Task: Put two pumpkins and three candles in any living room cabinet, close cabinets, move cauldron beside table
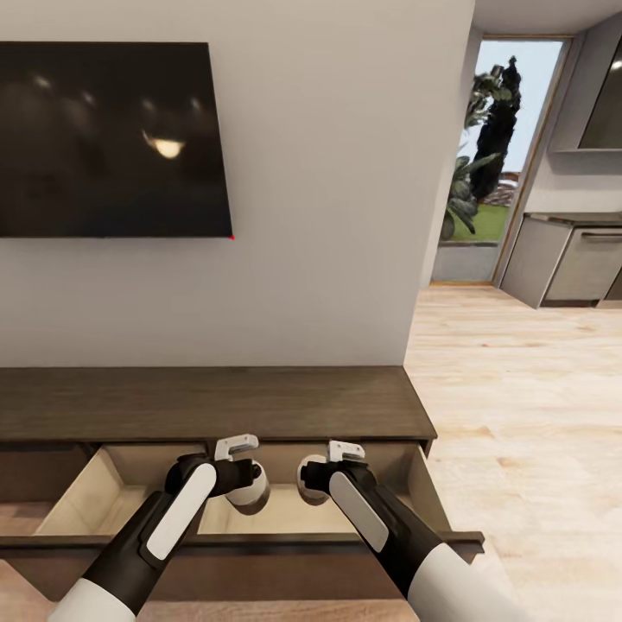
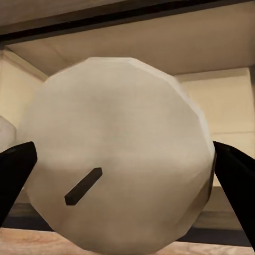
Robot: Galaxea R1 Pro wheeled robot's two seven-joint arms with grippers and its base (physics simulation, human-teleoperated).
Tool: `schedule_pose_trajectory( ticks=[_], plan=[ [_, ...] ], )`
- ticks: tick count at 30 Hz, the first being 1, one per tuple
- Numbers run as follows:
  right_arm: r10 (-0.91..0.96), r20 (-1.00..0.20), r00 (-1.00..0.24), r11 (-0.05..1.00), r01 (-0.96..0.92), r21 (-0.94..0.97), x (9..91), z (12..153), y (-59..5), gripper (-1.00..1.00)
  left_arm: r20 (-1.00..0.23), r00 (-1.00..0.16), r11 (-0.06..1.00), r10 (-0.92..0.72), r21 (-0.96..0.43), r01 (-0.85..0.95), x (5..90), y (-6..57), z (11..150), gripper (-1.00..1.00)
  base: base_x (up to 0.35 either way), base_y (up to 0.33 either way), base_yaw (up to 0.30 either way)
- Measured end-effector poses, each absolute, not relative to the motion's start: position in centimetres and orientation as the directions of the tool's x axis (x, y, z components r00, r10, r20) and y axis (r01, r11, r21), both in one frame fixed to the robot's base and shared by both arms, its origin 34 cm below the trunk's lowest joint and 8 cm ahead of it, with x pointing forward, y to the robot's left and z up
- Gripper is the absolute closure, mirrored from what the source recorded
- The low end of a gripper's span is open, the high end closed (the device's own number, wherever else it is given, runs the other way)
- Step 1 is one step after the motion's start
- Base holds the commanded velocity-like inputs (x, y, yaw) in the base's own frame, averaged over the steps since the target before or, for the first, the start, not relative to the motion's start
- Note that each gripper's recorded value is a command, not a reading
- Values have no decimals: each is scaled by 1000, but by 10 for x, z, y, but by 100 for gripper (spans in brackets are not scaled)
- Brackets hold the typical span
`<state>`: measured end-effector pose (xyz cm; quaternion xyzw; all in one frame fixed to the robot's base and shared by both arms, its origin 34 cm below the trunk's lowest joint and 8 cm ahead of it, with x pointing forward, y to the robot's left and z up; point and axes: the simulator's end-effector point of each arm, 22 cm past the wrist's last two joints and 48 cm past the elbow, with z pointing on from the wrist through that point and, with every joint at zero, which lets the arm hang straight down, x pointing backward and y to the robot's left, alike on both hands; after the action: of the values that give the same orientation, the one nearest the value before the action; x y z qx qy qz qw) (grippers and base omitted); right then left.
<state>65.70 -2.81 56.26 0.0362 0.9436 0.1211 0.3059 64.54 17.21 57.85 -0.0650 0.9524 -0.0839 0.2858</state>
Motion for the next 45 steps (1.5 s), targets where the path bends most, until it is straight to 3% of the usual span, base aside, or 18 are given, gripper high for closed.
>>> schedule_pose_trajectory(
  ticks=[45],
  plan=[
    [142,-574,-807,968,-8,251,652,538,-28,100,-540,-824,977,-173,-202,-73,640,170,555,100,48,0,-21]
  ],
)
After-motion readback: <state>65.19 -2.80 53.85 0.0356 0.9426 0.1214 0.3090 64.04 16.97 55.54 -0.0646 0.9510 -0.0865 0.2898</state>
